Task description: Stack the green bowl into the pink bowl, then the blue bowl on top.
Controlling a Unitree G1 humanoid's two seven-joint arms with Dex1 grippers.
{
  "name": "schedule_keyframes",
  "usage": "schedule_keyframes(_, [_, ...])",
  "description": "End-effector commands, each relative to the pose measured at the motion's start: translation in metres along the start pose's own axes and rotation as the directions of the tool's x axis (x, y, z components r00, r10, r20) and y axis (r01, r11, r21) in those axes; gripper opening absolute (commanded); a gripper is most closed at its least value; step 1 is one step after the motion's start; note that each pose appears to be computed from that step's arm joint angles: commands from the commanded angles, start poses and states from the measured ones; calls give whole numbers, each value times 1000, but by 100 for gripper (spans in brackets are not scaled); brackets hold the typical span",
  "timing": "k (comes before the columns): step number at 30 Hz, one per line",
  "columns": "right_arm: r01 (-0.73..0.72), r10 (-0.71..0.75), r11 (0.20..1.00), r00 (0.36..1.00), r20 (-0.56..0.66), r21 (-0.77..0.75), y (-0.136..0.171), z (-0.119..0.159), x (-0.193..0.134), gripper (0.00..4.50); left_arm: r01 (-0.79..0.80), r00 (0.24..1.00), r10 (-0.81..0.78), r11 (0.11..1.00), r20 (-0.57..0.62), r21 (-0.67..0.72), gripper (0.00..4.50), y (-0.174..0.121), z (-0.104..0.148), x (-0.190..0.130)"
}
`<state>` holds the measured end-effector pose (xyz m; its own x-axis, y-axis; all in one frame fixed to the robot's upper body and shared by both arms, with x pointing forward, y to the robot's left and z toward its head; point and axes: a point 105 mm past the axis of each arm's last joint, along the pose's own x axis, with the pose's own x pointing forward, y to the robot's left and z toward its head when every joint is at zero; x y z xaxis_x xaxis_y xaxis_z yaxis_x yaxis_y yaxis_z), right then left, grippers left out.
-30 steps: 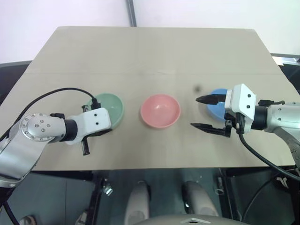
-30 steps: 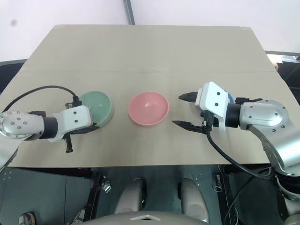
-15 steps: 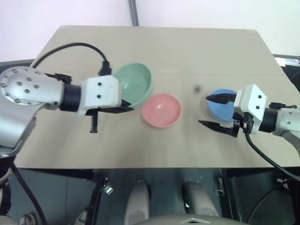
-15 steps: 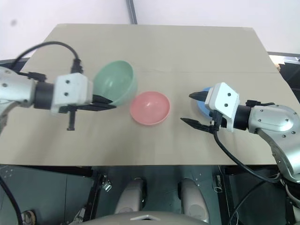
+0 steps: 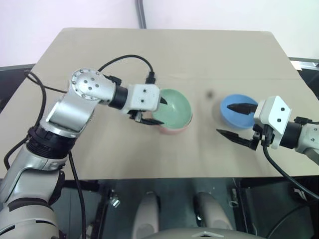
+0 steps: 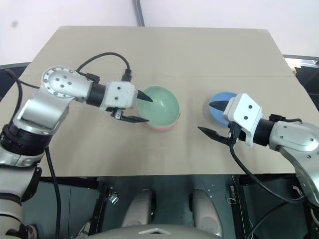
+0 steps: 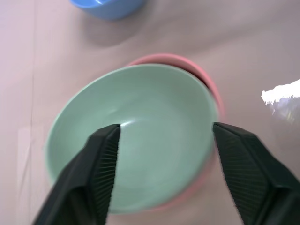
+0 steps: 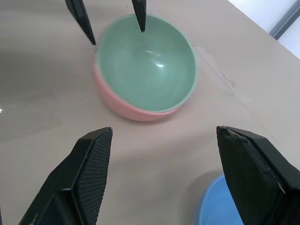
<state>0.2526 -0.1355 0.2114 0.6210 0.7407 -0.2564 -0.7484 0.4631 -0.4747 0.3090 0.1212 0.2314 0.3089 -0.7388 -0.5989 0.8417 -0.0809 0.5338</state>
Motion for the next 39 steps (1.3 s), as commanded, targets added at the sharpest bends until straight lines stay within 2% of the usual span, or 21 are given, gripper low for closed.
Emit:
schedule_keyframes(1, [63,-64,998,995,-71,-20,-16,-17,5,388,-104,994,106,991,21,-87,308,2,8,-40])
schedule_keyframes(2, [73,-74,997,993,-93,-17,-20,-23,7,388,-132,990,135,988,28,-83,308,1,9,-46])
schedule_keyframes(4, [103,-102,995,984,-147,0,-30,-40,12,388,-167,975,190,968,112,-186,308,-4,14,-58])
schedule_keyframes(6, [115,-108,993,972,-211,21,-39,-60,20,388,-255,929,306,938,211,-236,308,-11,16,-68])
schedule_keyframes(8, [122,-110,992,963,-244,35,-43,-71,24,388,-323,886,386,911,256,-255,308,-13,18,-73])
schedule_keyframes(11, [111,-94,993,940,-327,35,-48,-88,30,388,-299,869,393,902,301,-312,308,-32,21,-71])
schedule_keyframes(14, [87,-54,994,928,-368,72,-48,-95,34,303,-131,874,271,931,404,-340,317,-68,29,-73])
schedule_keyframes(20, [44,-8,996,920,-393,83,-48,-98,40,2,-78,893,228,927,388,-366,317,-81,26,-77])
schedule_keyframes(23, [46,-22,997,923,-383,54,-51,-95,42,2,-70,895,222,927,387,-369,317,-81,25,-77])
schedule_keyframes(27, [12,-19,1000,962,-273,-27,-51,-67,48,2,-79,891,238,920,387,-383,317,-79,23,-77])
schedule_keyframes(30, [-99,94,990,994,-53,-98,-32,-10,61,2,-110,894,268,909,361,-402,317,-78,16,-75])
schedule_keyframes(34, [-200,213,968,973,83,-149,-8,30,72,2,-141,899,298,891,321,-431,317,-79,6,-73])
schedule_keyframes(39, [-302,331,935,930,157,-185,21,55,88,2,-173,902,327,872,282,-457,317,-82,-4,-74])
